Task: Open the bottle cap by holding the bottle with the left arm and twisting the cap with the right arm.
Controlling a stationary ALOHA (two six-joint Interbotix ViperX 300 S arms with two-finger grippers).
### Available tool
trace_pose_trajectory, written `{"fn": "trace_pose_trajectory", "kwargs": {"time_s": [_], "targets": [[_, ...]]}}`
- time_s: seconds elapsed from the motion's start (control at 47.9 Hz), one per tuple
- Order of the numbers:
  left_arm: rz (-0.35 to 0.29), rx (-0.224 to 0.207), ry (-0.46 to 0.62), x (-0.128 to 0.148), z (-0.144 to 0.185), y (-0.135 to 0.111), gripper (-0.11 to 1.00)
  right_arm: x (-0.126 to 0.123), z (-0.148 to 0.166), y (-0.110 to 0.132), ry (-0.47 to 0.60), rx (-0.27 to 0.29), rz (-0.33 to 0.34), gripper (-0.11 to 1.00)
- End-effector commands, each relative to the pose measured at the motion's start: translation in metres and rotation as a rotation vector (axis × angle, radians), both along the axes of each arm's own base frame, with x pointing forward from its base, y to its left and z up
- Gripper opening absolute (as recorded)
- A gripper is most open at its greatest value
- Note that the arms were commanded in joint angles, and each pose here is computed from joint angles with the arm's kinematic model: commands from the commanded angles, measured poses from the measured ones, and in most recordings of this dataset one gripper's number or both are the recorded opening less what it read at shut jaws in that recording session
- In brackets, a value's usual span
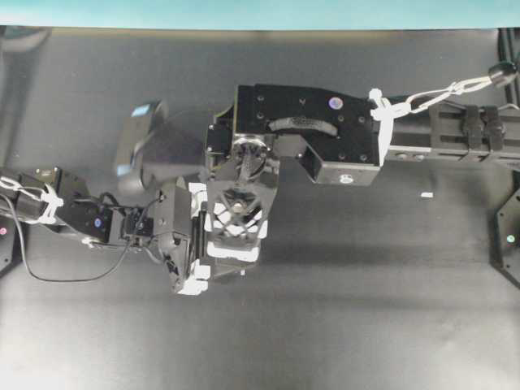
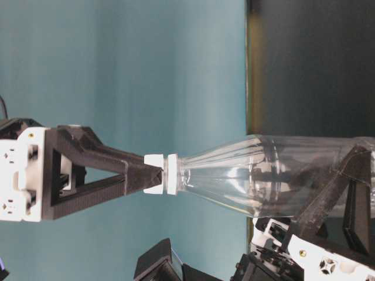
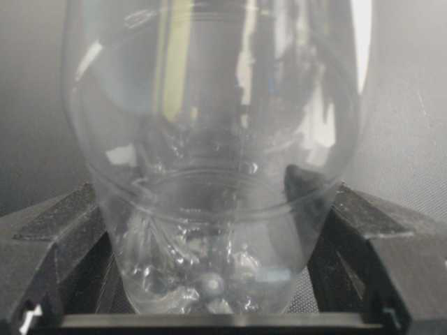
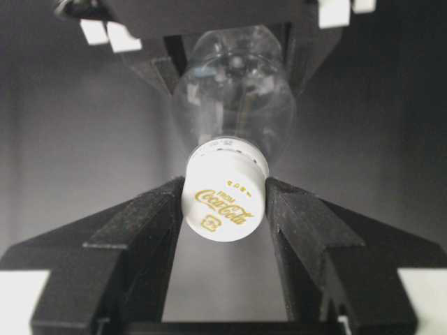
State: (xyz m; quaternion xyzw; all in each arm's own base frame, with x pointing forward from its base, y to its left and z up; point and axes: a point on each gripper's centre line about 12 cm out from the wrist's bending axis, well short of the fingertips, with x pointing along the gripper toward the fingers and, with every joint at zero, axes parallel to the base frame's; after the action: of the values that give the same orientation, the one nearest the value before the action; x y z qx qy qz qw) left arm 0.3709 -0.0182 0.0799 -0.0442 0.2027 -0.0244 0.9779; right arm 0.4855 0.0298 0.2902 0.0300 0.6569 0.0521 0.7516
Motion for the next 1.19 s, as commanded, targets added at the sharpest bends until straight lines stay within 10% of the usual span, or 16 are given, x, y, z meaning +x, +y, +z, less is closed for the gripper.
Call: {"fn": "trace_pose_trajectory", "kwargs": {"time_s": [0.0,0.376,1.169], "targets": [[-0.007,0.001,0.015,0.0,-0.004,-0.002,0.82,0.001,0.003,0.0,-0.029,-0.017,0.089,0.38],[-0.007,0.001,0.014,0.001,-0.004,-0.002,0.82,0.002,0.0,0.01,-0.073,-0.08,0.43,0.38],[-0.007,0.001,0.015,0.001,-0.004,-0.002,0.82,-0.003,-0.002,0.011,-0.102,-0.122,0.438,0.38]]}}
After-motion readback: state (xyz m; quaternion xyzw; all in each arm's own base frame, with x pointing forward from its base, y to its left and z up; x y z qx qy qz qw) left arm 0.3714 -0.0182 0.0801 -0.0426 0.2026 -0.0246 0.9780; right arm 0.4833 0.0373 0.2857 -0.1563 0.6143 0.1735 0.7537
